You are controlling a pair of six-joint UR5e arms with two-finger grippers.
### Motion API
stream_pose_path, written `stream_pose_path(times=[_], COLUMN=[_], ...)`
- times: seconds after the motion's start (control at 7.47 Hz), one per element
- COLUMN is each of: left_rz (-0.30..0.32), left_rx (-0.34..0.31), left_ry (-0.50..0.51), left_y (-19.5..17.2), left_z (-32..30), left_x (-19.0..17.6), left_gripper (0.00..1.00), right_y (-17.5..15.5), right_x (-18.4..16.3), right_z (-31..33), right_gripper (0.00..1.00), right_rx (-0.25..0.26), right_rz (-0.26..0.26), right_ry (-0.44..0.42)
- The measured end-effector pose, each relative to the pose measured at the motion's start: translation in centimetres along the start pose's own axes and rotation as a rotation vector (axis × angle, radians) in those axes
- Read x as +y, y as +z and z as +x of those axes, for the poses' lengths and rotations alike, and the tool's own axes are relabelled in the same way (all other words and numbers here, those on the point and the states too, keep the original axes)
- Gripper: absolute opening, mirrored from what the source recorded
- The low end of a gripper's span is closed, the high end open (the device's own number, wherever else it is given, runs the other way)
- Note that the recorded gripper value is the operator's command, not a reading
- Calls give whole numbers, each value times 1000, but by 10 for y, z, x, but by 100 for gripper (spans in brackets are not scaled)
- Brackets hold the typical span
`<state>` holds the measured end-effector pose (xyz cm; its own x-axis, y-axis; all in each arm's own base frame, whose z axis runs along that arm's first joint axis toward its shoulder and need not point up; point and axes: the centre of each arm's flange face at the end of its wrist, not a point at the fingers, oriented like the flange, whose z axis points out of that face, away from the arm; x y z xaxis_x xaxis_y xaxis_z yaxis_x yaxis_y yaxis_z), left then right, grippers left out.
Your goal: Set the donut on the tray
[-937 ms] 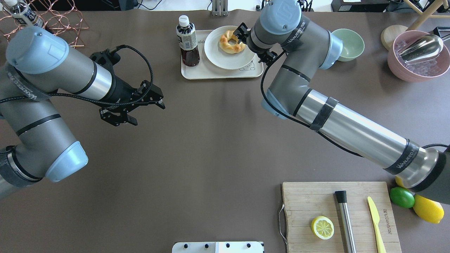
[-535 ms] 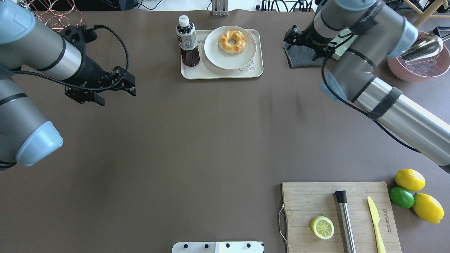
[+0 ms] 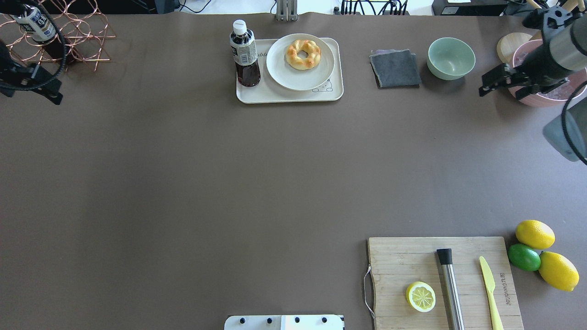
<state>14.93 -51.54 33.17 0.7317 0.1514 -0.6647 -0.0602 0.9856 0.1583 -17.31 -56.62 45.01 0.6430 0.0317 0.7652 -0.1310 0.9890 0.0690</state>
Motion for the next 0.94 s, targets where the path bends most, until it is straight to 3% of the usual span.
stream_pose_path(times=[0.4,0.94], left_rz=[-64,-79], left_rx=[-67,26], left_ry=[117,184], left_y=[15,33], left_z=[-137,-274], left_x=[40,75], left_gripper=[97,97], right_y=[-56,-98], right_x=[28,32], right_z=[120,191], right_gripper=[100,100], right_rx=[95,142], right_rz=[-60,-77], right_ry=[-203,-277])
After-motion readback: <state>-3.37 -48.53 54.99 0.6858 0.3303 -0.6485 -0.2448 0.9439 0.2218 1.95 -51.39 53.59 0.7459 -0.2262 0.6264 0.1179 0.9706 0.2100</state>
